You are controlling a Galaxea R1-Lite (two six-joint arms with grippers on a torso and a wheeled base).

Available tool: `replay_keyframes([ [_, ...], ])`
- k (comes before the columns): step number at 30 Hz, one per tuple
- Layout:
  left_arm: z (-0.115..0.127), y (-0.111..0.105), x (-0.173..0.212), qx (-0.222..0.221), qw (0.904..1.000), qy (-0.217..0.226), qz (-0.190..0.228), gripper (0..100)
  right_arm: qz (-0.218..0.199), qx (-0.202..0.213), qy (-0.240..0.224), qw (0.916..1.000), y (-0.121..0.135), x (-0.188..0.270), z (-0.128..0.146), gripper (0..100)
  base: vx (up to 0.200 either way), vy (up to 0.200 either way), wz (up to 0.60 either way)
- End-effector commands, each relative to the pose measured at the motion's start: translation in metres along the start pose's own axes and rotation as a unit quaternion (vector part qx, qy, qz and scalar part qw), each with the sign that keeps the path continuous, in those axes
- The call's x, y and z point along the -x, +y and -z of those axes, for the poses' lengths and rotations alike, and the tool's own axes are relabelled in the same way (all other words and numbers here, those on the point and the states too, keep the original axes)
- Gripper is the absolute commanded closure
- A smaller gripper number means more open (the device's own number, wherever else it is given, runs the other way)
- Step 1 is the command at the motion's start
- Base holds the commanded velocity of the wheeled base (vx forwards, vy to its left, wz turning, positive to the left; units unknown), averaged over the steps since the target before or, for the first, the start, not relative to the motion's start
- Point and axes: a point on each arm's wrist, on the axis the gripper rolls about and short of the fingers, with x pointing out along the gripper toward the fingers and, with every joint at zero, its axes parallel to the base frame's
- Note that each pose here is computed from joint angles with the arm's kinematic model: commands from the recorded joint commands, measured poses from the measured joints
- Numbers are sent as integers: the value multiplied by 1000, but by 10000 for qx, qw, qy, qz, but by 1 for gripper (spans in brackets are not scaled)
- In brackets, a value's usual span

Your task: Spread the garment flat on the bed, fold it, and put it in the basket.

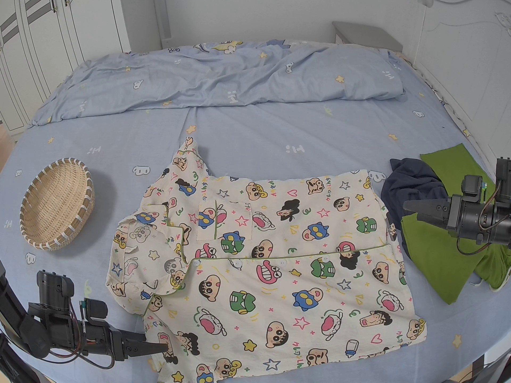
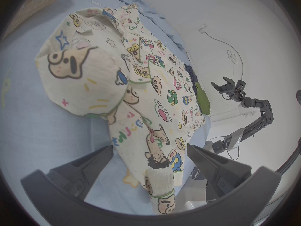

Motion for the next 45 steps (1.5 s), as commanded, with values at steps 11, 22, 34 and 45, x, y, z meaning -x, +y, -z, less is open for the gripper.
replay_keyframes([
  [11, 22, -22, -11, 53, 9939, 1022, 414, 0, -11, 23, -31, 10000, 1, 1, -1, 0, 0, 0, 0],
  [22, 32, -29, -1, 292, 9903, 1298, 391, 0, -23, 24, -5, 10000, 2, 0, 0, 0, 0, 0, 0],
  [34, 26, -21, -3, 413, 9929, 1093, 242, 0, -17, 21, -10, 10000, 1, 0, 0, 0, 0, 0, 0],
  [45, 17, -4, -8, 408, 9954, 769, -405, 0, -17, 21, -10, 10000, 1, 0, 0, 0, 0, 0, 0],
])
